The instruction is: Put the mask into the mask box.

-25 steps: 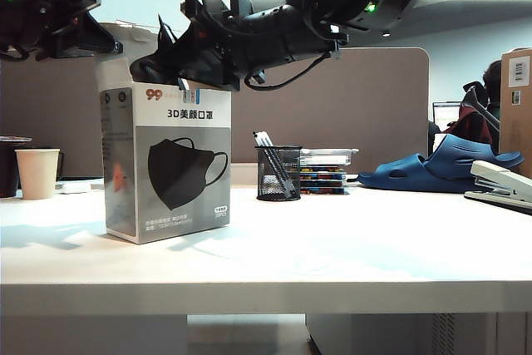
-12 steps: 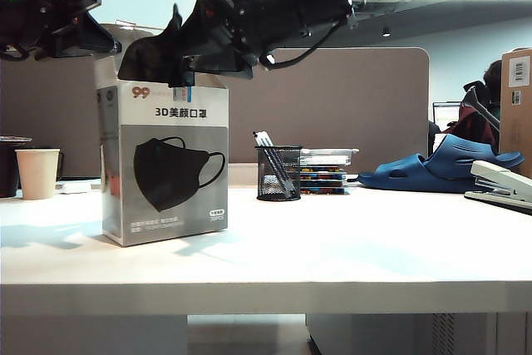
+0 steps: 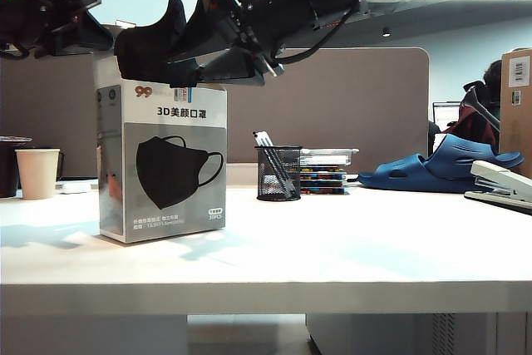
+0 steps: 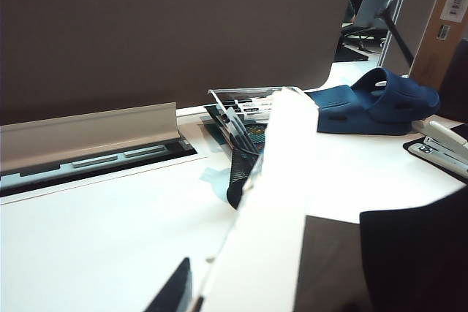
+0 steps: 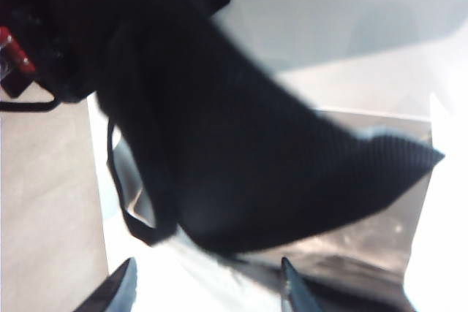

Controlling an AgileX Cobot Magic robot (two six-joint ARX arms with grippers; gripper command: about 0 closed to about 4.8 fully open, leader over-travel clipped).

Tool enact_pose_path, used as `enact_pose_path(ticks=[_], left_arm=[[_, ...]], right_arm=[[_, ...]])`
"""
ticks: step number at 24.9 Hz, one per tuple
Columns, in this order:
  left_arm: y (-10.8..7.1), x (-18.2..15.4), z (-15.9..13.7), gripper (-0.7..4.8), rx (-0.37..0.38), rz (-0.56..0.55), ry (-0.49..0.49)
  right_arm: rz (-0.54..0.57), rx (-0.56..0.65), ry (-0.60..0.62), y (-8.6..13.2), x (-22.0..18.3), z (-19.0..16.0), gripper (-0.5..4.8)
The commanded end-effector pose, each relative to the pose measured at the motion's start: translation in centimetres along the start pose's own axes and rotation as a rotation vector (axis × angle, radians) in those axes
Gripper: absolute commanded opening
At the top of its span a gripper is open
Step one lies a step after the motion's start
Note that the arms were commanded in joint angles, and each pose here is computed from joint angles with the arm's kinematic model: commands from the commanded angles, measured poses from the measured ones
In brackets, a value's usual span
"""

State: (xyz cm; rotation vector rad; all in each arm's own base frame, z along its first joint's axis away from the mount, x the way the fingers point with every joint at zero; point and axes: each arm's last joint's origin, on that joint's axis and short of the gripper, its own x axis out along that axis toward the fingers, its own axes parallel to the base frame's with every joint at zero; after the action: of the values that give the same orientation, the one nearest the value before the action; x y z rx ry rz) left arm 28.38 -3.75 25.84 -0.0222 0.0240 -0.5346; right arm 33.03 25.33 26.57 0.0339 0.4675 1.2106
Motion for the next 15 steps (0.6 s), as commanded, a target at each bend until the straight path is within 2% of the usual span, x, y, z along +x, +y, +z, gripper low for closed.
enact_pose_path(ticks=[1,4,7,10,15], left_arm=[[0.1,0.0,0.3,0.48,0.008,0.003,-0.019],[0.0,0.0,0.3,0.48,0.009,0.000,-0.018],[0.0,0.0,0.3,0.48,0.009,-0.003,-0.018],[0.0,0.0,0.3,0.49,0.009,-0.027,-0.018],[-0.1,0.0,0.3,0.49,0.009,-0.061,-0.017]], right_arm=[[0.005,-0.004,0.012,0.7,-0.8,0.6,2.43],[0.007,-0.019,-0.008,1.1,-1.2,1.1,2.43],[-0.030,-0.018,-0.033,1.0,-1.2,1.6,2.07],[-0.036,0.028,-0.009,0.9,-1.0,1.2,2.07],[-0.017,0.026,-0.003,1.2,-0.6,1.0,2.06]])
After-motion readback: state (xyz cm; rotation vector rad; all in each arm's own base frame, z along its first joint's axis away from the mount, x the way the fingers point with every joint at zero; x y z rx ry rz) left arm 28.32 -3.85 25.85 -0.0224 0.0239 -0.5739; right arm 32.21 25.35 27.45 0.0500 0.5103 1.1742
